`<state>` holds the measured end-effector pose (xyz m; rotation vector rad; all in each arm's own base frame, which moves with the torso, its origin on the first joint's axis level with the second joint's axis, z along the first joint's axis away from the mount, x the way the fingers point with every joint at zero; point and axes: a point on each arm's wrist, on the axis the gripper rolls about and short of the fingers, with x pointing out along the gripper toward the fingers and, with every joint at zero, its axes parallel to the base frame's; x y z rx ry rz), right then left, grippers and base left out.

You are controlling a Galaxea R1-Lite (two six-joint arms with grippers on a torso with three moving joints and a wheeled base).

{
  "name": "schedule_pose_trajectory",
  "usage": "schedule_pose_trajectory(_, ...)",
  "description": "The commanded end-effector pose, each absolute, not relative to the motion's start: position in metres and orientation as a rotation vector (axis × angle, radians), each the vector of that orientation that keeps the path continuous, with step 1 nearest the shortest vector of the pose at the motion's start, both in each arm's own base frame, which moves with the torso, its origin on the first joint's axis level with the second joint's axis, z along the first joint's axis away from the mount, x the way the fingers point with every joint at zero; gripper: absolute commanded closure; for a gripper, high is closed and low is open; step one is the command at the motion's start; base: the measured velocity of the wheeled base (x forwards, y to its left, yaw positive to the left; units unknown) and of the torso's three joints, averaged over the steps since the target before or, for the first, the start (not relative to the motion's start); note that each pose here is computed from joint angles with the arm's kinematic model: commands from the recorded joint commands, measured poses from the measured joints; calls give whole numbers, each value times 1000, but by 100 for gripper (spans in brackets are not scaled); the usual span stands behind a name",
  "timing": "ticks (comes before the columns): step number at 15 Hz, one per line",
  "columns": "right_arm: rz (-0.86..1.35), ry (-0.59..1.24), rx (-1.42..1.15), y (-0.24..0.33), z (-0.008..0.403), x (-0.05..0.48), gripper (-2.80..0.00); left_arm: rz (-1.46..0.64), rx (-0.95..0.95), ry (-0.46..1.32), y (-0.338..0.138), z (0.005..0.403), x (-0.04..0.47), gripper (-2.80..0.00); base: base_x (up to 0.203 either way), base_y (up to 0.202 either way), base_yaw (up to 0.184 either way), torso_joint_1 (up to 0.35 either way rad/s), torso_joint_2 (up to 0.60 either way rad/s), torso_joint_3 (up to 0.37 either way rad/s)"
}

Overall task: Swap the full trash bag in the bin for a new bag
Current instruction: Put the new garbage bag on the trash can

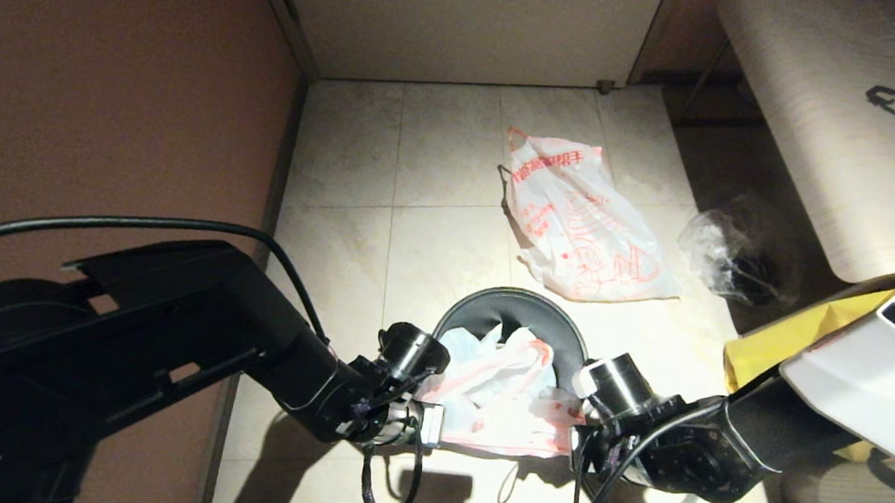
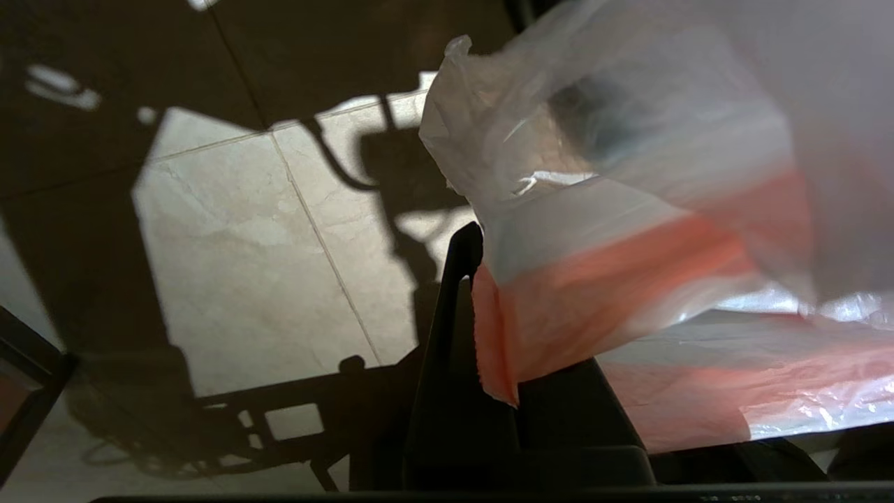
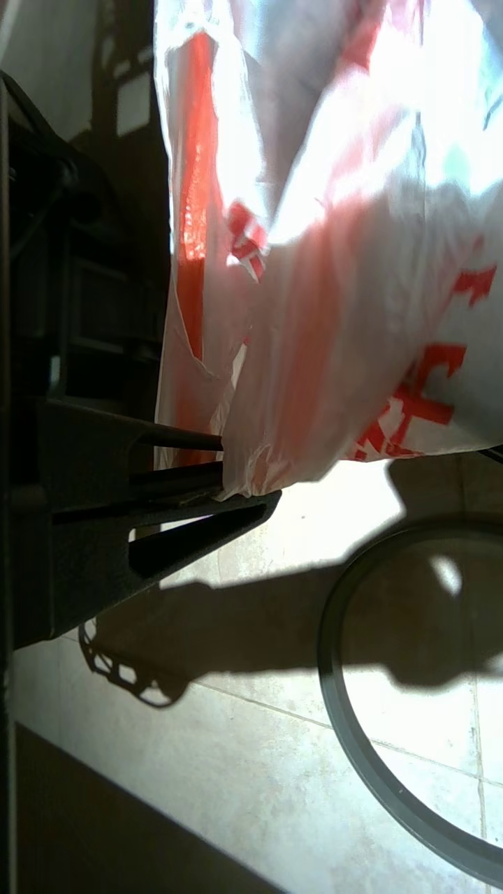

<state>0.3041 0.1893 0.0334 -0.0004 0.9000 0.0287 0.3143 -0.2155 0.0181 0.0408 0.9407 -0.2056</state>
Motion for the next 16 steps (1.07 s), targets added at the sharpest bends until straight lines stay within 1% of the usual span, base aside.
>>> schedule_pose_trajectory(1, 2, 944, -25, 192, 4, 315, 0, -186, 46, 929, -221, -2, 323, 0, 0, 0, 0, 0, 0, 0)
schedule_pose_trajectory(3, -16, 918, -18, 193, -5, 334, 0, -192, 45, 890, -228, -5, 324, 0, 0, 0, 0, 0, 0, 0)
schedule_pose_trajectory(5, -14, 865, -8, 194, 3, 353, 0, -201, 40, 877, -231, -1, 322, 0, 0, 0, 0, 0, 0, 0)
schedule_pose_trajectory(7, 2, 818, 2, 200, 12, 365, 0, -215, -1, 806, -230, 10, 322, 0, 0, 0, 0, 0, 0, 0)
schedule_pose_trajectory(10, 32, 730, 7, 215, 27, 384, 0, -233, -36, 731, -224, 12, 313, 0, 0, 0, 0, 0, 0, 0)
schedule_pose_trajectory(12, 61, 675, 16, 225, 45, 386, 0, -255, -51, 662, -217, 12, 305, 0, 0, 0, 0, 0, 0, 0)
schedule_pose_trajectory(14, 83, 657, 8, 227, 51, 385, 0, -268, -39, 590, -210, 10, 297, 0, 0, 0, 0, 0, 0, 0)
schedule_pose_trajectory(16, 104, 626, 20, 232, 57, 384, 0, -219, -13, 534, -202, 8, 293, 0, 0, 0, 0, 0, 0, 0)
